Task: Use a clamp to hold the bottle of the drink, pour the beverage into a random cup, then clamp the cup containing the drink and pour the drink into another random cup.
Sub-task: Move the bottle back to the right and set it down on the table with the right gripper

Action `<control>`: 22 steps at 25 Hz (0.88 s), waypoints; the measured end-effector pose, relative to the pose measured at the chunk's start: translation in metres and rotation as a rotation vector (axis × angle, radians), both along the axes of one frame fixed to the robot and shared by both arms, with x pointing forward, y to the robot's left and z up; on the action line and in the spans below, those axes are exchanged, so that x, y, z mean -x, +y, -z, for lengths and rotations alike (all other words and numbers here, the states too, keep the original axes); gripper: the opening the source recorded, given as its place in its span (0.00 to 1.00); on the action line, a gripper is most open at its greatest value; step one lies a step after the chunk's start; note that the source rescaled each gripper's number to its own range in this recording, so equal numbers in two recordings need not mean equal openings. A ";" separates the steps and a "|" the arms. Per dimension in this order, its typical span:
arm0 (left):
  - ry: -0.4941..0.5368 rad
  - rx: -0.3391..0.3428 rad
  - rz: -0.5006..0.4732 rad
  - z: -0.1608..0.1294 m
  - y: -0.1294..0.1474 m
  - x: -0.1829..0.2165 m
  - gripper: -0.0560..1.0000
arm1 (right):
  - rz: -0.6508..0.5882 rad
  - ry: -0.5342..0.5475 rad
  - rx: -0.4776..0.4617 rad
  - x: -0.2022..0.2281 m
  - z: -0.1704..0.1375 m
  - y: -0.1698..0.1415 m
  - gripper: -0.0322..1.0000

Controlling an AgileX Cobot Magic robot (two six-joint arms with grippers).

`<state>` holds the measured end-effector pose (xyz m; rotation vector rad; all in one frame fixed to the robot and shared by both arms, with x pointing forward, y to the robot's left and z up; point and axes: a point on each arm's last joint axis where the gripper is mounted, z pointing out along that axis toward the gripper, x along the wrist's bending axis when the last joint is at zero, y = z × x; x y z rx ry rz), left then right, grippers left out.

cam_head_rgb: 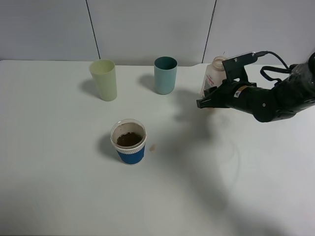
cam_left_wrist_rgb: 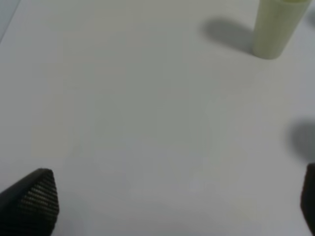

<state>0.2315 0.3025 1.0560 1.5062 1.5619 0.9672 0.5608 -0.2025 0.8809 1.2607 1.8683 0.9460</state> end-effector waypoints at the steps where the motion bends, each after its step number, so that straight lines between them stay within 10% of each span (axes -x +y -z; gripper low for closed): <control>1: 0.000 0.000 0.000 0.000 0.000 0.000 1.00 | 0.011 0.002 -0.004 0.000 0.000 -0.001 0.03; 22: 0.000 0.000 0.000 0.000 0.000 0.000 1.00 | 0.080 0.054 -0.026 0.001 0.004 -0.006 0.03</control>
